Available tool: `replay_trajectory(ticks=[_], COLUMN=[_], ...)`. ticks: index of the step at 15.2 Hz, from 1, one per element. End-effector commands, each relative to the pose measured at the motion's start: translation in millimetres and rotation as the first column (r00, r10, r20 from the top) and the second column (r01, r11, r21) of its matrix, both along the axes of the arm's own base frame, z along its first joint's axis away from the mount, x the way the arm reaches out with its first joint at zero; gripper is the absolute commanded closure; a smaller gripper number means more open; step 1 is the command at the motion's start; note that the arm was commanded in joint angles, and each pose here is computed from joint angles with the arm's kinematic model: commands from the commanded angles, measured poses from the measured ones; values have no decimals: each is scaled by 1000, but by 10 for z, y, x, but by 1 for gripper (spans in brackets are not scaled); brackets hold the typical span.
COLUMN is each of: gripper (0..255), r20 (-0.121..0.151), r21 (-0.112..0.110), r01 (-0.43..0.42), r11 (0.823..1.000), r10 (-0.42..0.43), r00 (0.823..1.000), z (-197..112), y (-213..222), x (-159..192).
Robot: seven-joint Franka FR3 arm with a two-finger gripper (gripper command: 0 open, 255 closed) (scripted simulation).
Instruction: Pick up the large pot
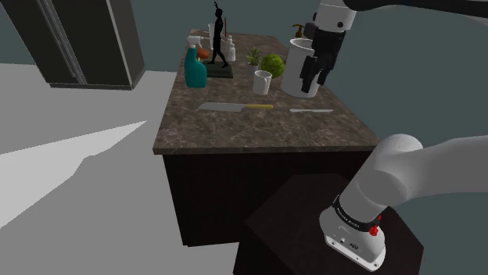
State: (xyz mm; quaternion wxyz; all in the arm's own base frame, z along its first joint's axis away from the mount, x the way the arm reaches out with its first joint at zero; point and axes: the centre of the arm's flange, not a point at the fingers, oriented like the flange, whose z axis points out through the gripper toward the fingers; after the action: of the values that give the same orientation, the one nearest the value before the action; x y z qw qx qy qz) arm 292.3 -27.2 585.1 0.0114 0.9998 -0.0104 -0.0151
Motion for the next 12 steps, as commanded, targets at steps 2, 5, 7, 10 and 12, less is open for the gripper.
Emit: replay_trajectory(ticks=[2, 5, 7, 10, 12], gripper=[0, 0, 0, 0, 0], r20=[0, 0, 0, 0, 0], r21=[1, 6, 9, 13, 16], r01=[-3, -11, -16, -24, -29], r11=[1000, 1000, 1000, 1000, 999], r10=[3, 11, 16, 24, 29], r00=[1000, 1000, 1000, 1000, 1000], z=[15, 58, 85, 126, 152], y=[-108, -429, -643, -961, -1173], x=[78, 313, 472, 712, 873])
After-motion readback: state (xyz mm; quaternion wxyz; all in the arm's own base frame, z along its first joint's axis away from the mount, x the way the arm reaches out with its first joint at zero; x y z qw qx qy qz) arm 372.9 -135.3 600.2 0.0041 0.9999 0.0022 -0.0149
